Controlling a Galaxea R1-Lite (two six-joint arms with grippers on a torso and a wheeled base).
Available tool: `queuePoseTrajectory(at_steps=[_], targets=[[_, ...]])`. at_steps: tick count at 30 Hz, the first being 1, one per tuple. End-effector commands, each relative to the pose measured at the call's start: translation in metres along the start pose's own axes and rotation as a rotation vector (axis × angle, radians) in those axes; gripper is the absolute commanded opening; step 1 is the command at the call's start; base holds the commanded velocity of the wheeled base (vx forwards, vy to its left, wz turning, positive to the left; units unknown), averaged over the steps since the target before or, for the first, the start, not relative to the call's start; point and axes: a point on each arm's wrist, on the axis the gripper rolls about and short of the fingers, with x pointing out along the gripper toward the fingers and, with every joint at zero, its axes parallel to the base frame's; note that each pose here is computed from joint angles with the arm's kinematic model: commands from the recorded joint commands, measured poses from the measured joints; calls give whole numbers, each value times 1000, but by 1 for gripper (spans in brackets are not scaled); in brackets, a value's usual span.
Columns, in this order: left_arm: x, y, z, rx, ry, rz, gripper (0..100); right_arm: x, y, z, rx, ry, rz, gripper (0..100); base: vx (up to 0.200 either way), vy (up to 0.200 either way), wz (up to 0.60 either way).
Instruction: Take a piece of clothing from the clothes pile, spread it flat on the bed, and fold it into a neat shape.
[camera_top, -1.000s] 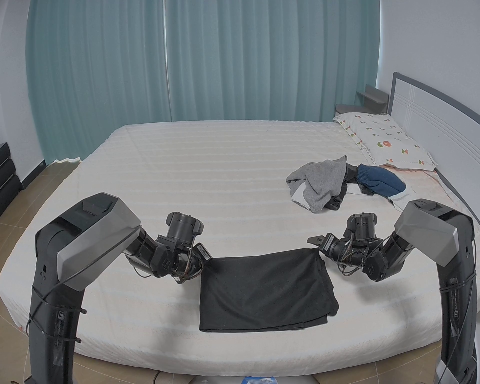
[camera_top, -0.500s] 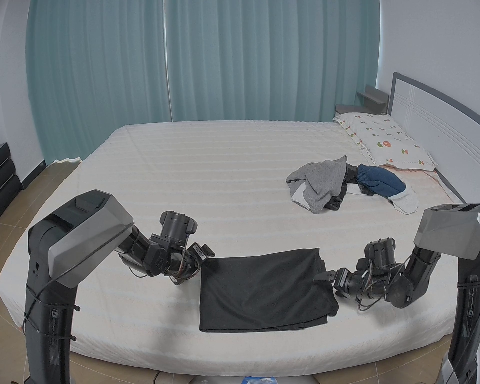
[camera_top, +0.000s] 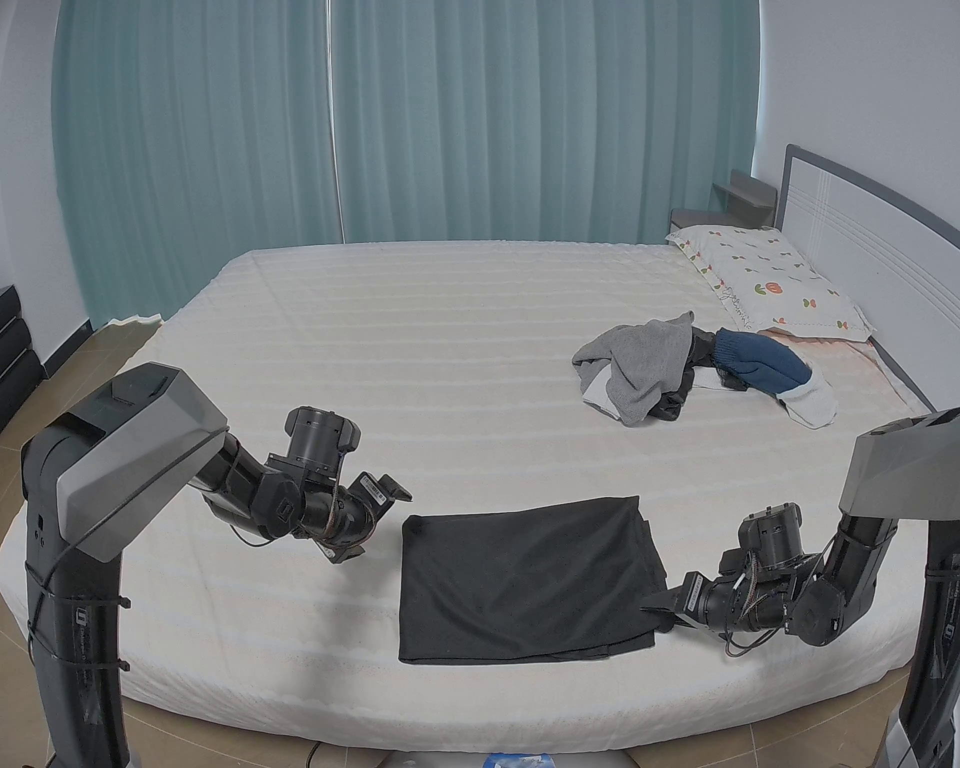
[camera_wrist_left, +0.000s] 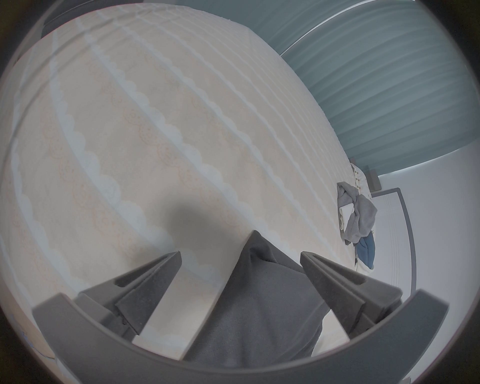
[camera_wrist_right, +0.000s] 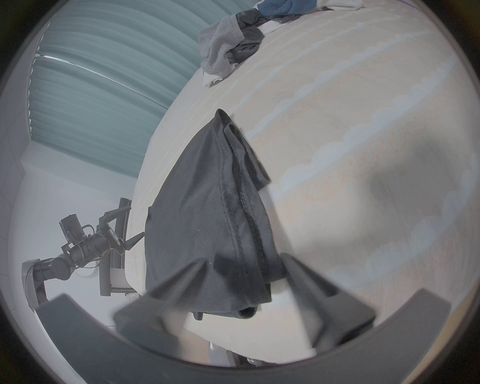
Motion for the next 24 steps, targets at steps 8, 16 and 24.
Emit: queuePoseTrajectory(at_steps=[8,16,24], targets=[[-2,-1,0,2,-2,-3,100,-14,0,-7,1,-3,-10,0,0,0,0],[-1,-1,-1,6,-1,-3,100,-15,-3,-10,-1,9,-23,0,0,0,0],[-1,-3,-1,7,-1,-6,100,-23,0,-1,-11,-34,-7,100,0,0,0]])
